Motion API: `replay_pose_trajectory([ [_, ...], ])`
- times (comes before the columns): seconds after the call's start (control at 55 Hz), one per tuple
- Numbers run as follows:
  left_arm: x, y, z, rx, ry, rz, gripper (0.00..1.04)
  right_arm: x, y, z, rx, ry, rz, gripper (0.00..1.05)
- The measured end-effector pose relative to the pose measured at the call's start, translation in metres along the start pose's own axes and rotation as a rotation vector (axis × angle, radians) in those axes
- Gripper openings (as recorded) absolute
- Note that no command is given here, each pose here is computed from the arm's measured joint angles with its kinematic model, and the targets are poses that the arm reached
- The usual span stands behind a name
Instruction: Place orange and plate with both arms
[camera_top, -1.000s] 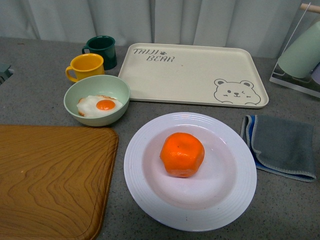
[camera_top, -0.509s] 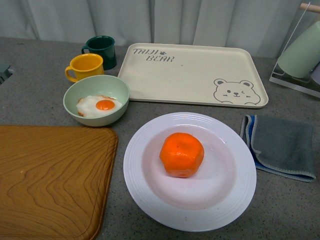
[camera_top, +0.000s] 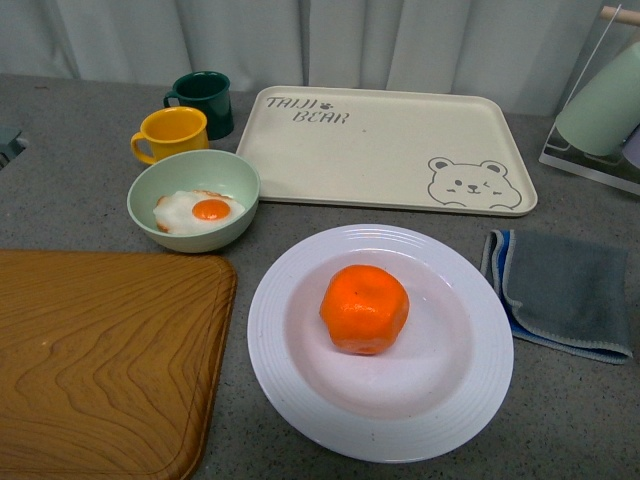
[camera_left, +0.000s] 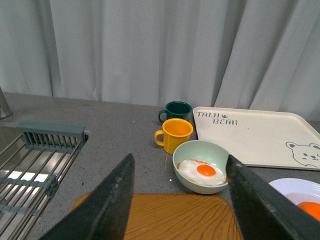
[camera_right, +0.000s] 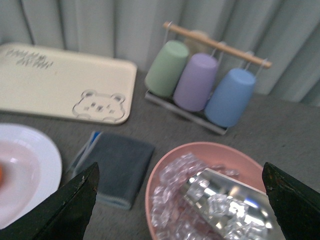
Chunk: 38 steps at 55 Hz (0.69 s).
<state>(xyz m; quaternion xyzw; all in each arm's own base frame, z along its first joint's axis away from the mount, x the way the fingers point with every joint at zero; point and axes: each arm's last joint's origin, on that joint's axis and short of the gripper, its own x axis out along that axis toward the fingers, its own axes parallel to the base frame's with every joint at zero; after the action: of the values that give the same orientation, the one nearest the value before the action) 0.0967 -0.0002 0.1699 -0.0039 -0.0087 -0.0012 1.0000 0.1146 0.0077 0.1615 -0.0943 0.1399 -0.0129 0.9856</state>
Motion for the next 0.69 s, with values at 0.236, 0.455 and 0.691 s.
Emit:
replay_pose_trajectory([
  [0.236, 0.000, 0.000, 0.000, 0.002, 0.000, 0.000, 1.00, 0.062, 0.026, 0.009, 0.221, 0.350, 0.248, 0.95],
  [0.455, 0.000, 0.000, 0.000, 0.003, 0.000, 0.000, 0.98, 0.120, 0.058, 0.001, 0.364, 0.704, 0.319, 0.95],
  [0.691, 0.000, 0.000, 0.000, 0.003, 0.000, 0.000, 0.98, 0.160, 0.083, -0.014, 0.407, 0.908, 0.286, 0.95],
])
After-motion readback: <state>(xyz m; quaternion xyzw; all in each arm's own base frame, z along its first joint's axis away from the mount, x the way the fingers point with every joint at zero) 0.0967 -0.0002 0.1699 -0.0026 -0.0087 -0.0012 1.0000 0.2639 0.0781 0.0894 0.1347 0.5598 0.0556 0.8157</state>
